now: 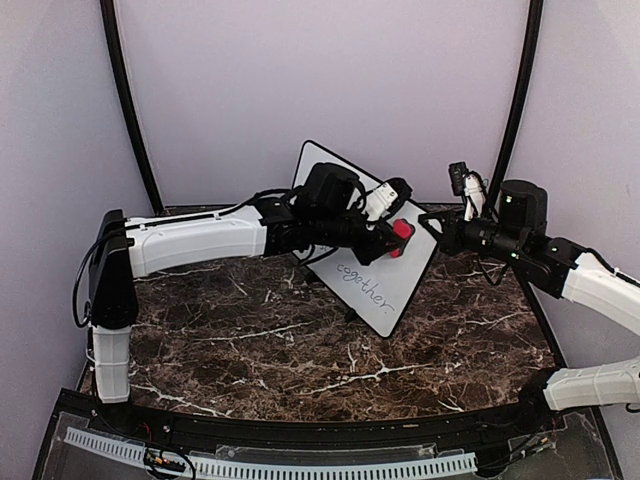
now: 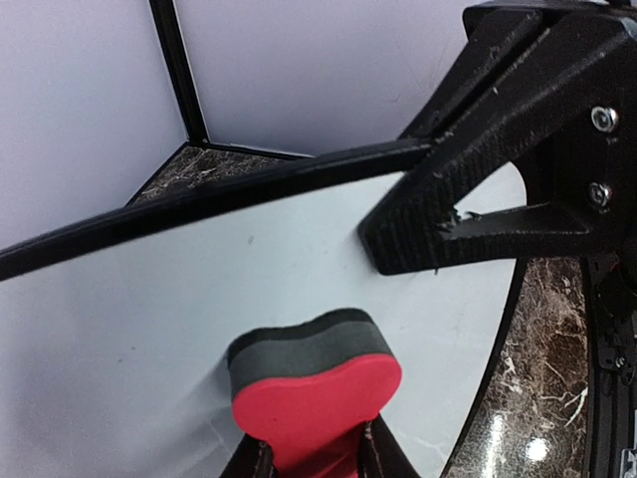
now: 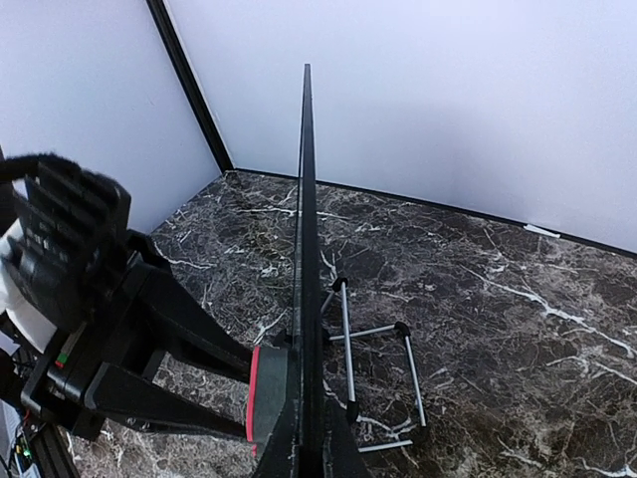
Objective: Erase the whiteboard
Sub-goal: Erase the center of the whiteboard.
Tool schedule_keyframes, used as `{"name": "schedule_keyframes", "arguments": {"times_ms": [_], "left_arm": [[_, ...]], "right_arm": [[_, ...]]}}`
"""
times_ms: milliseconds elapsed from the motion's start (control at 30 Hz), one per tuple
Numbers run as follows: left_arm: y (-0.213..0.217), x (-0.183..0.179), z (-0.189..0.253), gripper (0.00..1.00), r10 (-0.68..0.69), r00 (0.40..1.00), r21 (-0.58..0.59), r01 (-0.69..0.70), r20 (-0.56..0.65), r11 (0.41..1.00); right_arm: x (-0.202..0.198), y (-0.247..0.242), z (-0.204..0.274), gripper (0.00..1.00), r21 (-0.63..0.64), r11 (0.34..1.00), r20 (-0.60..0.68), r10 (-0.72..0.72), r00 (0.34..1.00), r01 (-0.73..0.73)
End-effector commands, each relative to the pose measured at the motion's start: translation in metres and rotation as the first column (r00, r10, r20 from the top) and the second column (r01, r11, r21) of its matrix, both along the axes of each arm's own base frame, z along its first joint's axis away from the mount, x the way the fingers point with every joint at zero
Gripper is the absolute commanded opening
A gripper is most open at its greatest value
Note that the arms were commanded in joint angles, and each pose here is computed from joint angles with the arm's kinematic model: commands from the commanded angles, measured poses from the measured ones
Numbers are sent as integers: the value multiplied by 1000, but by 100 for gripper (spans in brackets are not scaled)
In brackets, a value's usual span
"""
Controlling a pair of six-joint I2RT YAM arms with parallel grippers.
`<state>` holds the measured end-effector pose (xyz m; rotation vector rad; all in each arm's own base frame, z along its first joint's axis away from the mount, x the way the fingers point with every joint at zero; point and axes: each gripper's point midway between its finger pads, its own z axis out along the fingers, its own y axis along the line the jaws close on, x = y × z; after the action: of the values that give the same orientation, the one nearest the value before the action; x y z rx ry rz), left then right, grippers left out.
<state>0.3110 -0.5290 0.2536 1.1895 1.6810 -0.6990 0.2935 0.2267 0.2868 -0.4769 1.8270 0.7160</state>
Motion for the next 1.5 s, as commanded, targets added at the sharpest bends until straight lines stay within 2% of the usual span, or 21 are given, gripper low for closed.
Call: {"name": "schedule_keyframes", "arguments": {"times_ms": [0,300,667,867,1000,1233,1333,1467], "left_arm": [[-5,-34,-53,14,-59,994,147,72,-92,987],[-4,-44,-65,14,-42,991,171,64,-128,983],[-14,-17,10,14,48,999,39,-47,-18,998],[-13,-9,28,14,84,996,5,-84,21,996],[-12,-9,14,15,81,997,39,-81,4,996],[11,-8,-44,14,119,988,166,-101,-103,981],[33,5,-69,14,161,978,195,-134,-130,972],[57,34,-79,13,229,966,201,-202,-122,959]], "right_arm": [[-38,27,-37,0,-74,972,-93,215,972,-222],[-39,27,-36,0,-75,972,-90,214,973,-221],[-39,27,-36,0,-74,972,-91,217,972,-224],[-40,27,-37,0,-74,971,-92,218,972,-225],[-39,28,-37,0,-76,971,-92,219,971,-226],[-38,29,-37,0,-77,971,-92,220,971,-227],[-39,29,-36,0,-75,970,-90,223,971,-229],[-39,29,-35,0,-73,970,-89,225,970,-232]]}}
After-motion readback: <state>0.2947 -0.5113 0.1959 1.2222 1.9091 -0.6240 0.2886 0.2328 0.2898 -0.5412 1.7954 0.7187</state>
